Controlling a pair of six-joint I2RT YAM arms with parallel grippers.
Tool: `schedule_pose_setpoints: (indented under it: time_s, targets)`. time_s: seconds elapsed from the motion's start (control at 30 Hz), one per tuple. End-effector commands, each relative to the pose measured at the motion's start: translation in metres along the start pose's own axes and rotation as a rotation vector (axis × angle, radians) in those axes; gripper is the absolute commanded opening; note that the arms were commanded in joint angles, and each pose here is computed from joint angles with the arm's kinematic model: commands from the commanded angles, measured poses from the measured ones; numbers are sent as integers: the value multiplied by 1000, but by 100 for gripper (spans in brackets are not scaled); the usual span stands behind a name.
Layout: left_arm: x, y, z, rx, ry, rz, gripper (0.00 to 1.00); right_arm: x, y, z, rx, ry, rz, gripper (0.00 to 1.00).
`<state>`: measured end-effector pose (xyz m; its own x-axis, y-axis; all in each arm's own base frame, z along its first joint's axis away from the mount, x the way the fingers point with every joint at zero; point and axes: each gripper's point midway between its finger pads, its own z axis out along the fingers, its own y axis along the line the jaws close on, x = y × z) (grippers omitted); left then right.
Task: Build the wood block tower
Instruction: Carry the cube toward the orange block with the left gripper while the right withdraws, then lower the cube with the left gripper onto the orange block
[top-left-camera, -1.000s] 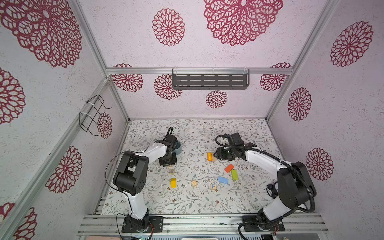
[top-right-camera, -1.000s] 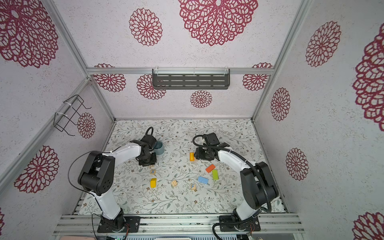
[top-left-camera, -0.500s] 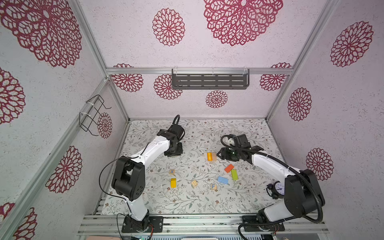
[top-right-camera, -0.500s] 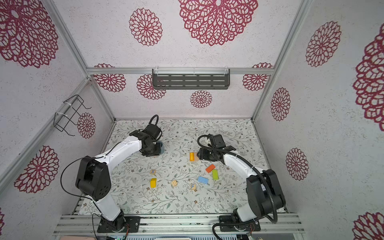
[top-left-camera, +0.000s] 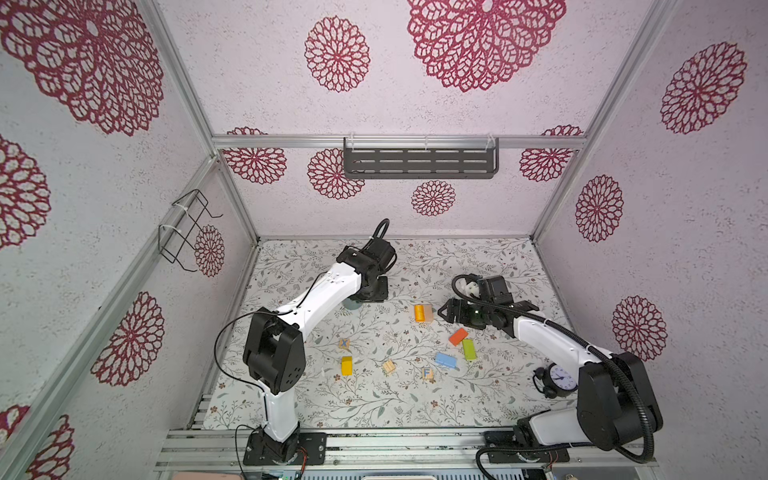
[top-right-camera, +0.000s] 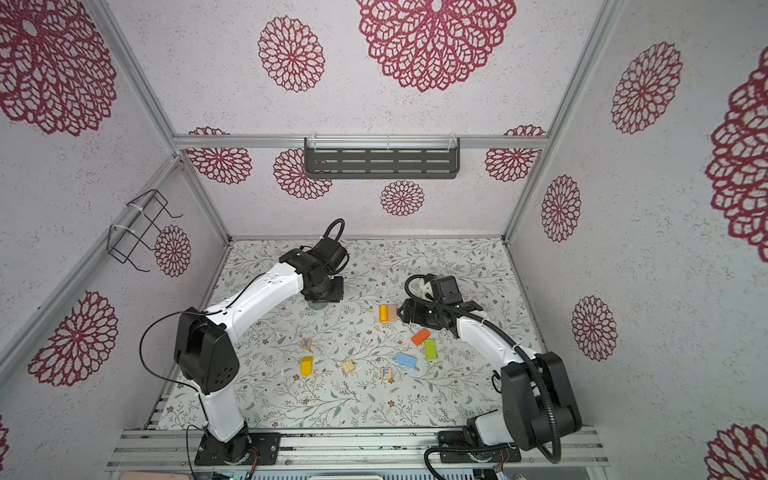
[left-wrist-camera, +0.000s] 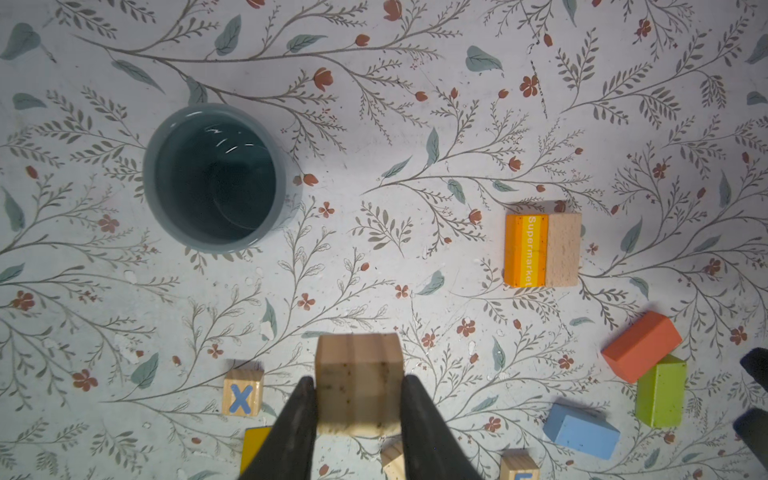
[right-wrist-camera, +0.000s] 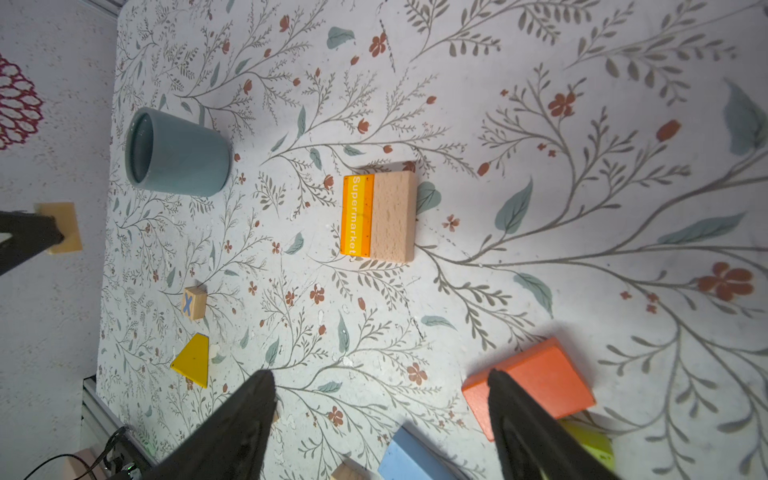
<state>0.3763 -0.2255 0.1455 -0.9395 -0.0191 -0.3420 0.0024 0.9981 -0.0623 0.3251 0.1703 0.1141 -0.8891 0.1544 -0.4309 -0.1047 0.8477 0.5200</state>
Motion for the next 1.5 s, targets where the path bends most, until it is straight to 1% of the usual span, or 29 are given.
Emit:
schedule_pose_setpoints:
  time_s: [0.0,0.03,0.07,0.27,0.4,0.7,1.2,1.47]
  targets:
    - [-3,-14,6,-3,10,10,35,-11,6,-12,-31,-53,-4,92]
    - [-2,-20,15,-8,26,21,35,-12,3,-12,-27,-55,1,98]
    - [-4,-25,17,-6,30,28,35,-12,1,-12,-23,-58,5,99]
    - [-13,-49,31,14,37,52,35,-16,-8,-15,1,-78,16,99]
    - [-18,-58,40,31,43,47,35,-20,-18,-19,23,-97,27,99]
    - [-21,-84,62,68,62,25,35,-26,-39,-24,40,-138,92,99]
    - [-12,-132,95,132,72,-28,36,-23,-50,-22,46,-155,132,99]
    - [-5,-141,109,142,88,-46,36,-23,-49,-22,38,-159,134,99]
